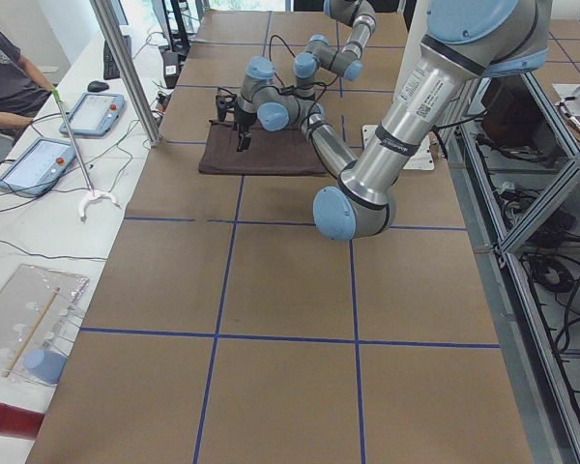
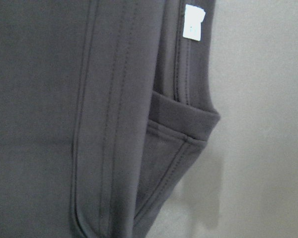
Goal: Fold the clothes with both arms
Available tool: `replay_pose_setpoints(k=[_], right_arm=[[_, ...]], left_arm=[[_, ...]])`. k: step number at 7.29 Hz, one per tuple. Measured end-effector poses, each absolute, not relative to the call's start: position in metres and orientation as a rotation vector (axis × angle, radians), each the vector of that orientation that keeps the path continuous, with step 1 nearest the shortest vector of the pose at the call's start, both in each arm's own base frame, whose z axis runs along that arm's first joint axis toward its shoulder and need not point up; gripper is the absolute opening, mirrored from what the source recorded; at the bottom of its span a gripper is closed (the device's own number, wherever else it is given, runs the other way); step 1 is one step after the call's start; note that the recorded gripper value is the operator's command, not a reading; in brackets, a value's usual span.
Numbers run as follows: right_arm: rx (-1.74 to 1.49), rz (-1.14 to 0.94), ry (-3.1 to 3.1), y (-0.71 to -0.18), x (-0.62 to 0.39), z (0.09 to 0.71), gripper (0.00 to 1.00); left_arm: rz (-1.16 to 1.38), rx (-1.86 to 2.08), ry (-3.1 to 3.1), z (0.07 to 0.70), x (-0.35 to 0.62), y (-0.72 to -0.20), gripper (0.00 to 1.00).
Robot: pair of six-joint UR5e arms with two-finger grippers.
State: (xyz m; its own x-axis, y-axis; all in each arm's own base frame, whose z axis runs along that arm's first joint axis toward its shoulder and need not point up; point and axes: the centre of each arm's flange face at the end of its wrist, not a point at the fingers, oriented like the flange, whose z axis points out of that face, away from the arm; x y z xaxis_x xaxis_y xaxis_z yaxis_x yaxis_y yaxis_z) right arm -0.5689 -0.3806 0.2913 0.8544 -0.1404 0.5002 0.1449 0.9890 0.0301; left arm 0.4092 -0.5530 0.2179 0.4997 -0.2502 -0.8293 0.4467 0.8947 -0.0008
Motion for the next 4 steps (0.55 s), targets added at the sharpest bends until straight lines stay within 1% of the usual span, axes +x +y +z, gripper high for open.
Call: replay_pose_setpoints(k=[4], right_arm=[[-0.020, -0.111, -0.492, -0.388, -0.528, 0.323, 1.00]], left_arm=[[-0.426, 0.226, 0.963, 0.215, 0.409, -0.553, 1.00]])
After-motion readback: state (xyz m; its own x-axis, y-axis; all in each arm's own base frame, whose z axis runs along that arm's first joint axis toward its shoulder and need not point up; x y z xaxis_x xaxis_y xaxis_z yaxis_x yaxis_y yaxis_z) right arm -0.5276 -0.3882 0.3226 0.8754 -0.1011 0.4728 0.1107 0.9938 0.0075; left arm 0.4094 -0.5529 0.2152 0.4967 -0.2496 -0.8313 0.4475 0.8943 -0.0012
